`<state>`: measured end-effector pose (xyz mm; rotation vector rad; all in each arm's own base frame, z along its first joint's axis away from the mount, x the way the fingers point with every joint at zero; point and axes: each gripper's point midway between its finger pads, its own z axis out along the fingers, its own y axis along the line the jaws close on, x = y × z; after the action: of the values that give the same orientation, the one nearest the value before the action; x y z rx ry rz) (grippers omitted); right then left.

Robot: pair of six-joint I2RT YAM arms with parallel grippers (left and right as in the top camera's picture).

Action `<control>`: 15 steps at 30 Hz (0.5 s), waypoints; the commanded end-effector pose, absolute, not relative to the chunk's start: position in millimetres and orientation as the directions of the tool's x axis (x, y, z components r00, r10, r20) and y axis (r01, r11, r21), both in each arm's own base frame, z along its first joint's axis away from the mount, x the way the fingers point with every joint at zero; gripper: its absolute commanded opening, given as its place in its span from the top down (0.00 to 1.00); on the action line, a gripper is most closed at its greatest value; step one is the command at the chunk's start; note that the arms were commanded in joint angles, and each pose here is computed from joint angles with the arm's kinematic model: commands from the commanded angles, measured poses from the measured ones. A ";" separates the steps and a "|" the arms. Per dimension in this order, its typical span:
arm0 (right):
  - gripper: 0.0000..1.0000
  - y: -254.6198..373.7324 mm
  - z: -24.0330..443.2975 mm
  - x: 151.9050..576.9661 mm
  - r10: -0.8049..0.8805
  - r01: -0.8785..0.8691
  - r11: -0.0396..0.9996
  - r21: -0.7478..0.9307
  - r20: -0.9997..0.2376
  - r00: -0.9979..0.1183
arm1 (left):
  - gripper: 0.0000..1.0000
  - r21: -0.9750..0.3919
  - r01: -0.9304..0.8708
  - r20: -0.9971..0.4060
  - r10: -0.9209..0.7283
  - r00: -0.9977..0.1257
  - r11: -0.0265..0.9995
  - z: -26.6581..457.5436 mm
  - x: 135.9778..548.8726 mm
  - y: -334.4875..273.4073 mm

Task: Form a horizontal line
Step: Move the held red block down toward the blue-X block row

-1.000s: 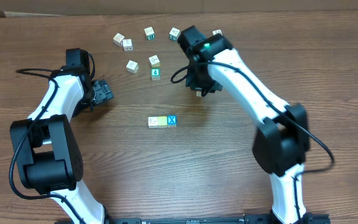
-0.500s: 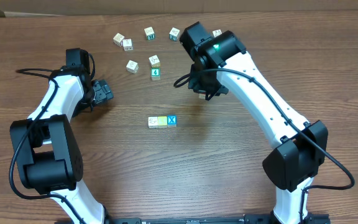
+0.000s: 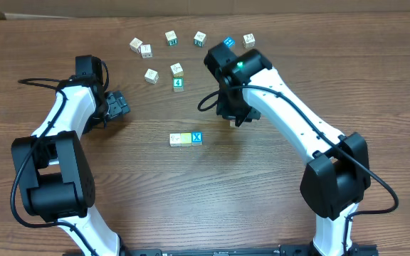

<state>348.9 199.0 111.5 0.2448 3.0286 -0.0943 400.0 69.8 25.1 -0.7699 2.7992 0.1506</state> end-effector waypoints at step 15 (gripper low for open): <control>0.76 201.3 88.3 351.5 0.144 0.150 0.988 -0.038 -0.130 -0.981 | 0.00 0.056 -0.493 -0.250 -0.465 -0.849 0.868 23.7 399.3 70.6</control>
<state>352.2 200.9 84.8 0.2446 3.0144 -0.0765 400.0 69.8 25.1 -0.7699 2.7992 0.1506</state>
